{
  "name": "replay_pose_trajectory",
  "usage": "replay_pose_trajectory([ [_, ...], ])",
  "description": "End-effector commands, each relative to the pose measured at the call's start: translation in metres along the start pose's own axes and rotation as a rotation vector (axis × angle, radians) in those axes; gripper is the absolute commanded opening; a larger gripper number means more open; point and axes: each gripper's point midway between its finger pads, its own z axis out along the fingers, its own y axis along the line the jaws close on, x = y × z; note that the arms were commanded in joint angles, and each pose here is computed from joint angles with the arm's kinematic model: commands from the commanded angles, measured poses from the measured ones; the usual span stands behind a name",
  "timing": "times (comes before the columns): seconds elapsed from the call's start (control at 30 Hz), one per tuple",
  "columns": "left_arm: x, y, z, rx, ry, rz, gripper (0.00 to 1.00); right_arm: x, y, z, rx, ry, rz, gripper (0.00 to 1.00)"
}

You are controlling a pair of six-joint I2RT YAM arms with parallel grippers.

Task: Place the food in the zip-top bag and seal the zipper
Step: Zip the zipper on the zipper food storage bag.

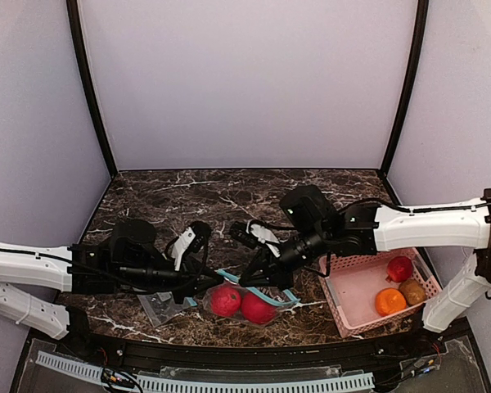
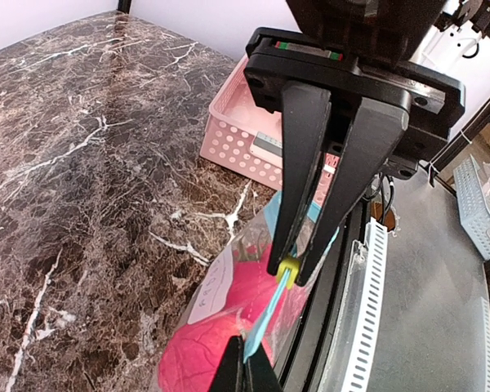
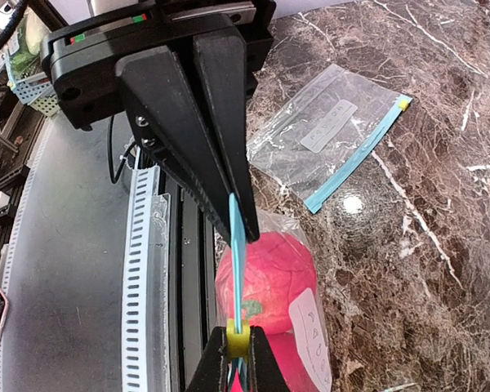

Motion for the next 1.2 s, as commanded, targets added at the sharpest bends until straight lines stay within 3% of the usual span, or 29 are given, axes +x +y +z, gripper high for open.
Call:
replay_pose_trajectory([
  [0.0,-0.003,0.013,-0.009,-0.044,-0.033,-0.033,0.01,0.024,0.001,-0.004,0.02,0.064,0.064,0.03],
  [0.33,0.007,0.035,-0.01,-0.141,0.014,-0.101,0.01,0.023,-0.004,-0.01,0.065,0.005,0.119,0.03],
  [1.17,0.011,0.073,-0.015,-0.24,0.003,-0.239,0.01,0.051,-0.016,-0.019,0.169,0.023,0.232,0.03],
])
